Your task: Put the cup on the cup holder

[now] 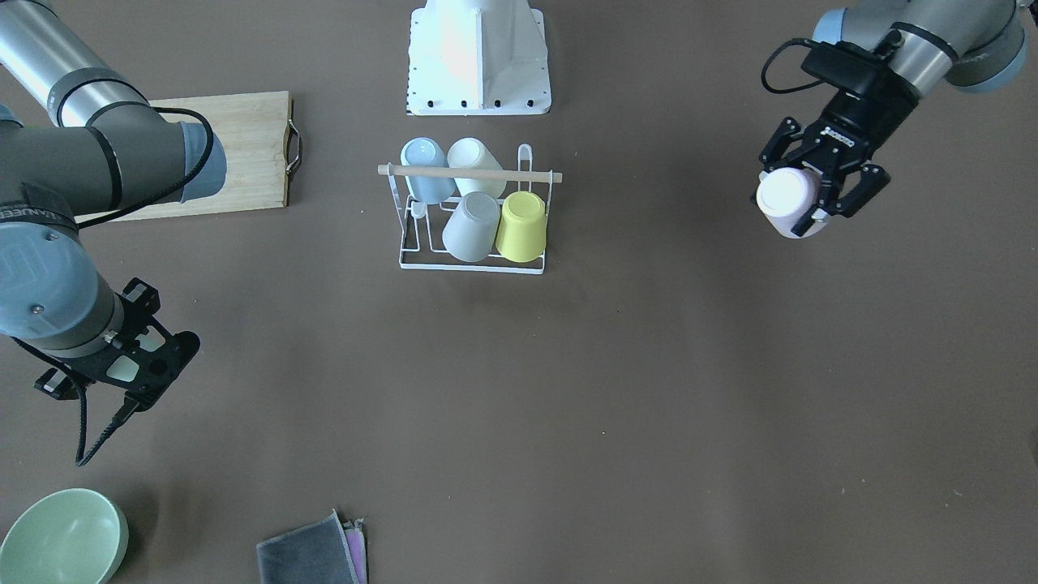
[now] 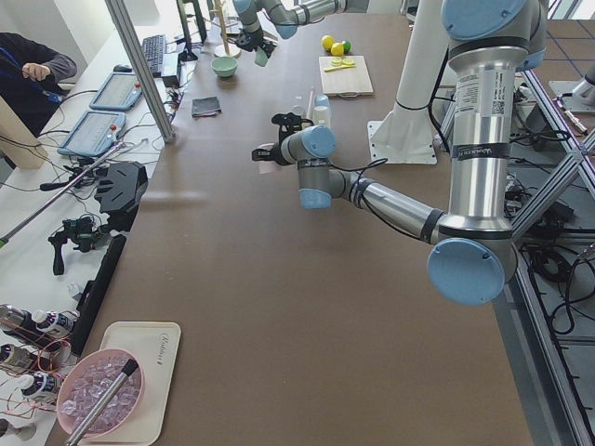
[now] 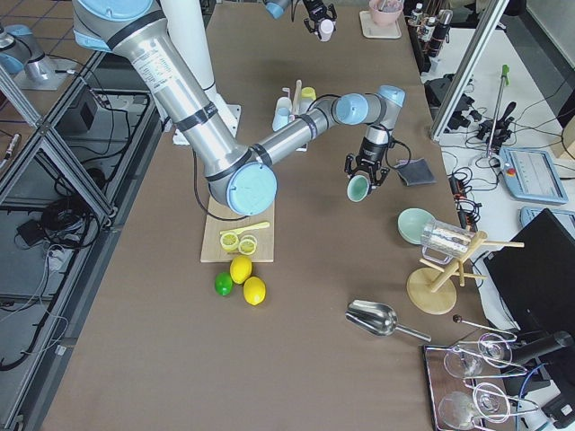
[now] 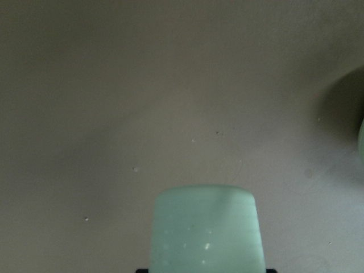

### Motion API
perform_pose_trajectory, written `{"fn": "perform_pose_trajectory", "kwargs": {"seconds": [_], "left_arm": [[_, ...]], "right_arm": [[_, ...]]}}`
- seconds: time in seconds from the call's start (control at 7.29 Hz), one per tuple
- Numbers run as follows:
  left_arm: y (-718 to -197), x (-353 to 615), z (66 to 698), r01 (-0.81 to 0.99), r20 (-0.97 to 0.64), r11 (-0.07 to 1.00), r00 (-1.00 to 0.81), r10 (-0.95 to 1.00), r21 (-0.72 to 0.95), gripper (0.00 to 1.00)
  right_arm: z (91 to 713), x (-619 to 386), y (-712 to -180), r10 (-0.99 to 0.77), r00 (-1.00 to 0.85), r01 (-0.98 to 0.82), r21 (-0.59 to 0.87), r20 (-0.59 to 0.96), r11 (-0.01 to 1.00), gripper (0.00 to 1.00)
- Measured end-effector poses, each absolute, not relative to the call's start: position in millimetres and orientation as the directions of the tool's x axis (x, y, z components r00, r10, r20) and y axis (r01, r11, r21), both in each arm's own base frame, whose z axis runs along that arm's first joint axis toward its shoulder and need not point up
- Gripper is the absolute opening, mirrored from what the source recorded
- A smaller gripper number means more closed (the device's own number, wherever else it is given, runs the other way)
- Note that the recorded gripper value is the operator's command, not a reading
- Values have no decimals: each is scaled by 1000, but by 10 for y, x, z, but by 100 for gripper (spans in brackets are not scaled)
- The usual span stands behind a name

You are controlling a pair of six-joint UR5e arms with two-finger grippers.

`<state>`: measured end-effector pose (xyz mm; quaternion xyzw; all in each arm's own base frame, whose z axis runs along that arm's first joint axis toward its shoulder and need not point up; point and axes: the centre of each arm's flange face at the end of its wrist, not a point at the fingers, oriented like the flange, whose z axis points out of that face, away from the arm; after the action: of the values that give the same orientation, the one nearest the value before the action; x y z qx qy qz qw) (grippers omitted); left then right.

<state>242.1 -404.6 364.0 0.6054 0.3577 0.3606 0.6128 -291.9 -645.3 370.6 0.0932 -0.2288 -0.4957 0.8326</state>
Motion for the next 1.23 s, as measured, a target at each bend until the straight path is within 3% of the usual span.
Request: {"fn": "perform_pose_trajectory", "kwargs": {"seconds": [0.27,0.55,0.96,1.23], "left_arm": [[-3545,2790,3434,173,12,-79,358,933,982,43],[-3237,3040,3257,321,3,-89,259,966,943,43],[-3269,3529,2941,439,-45,-36,173,984,898,43],[-3386,3760,2726,467,-43,-40,166,985,884,43]], "right_arm": [[3700,-2795,-6473,-843,444,592,606,304,531,41],[3976,-2634,-6272,-812,461,393,738,358,549,40],[3829,-2353,-6183,-780,480,185,822,402,538,40],[3611,-2254,-6098,-788,472,58,878,396,476,38]]}}
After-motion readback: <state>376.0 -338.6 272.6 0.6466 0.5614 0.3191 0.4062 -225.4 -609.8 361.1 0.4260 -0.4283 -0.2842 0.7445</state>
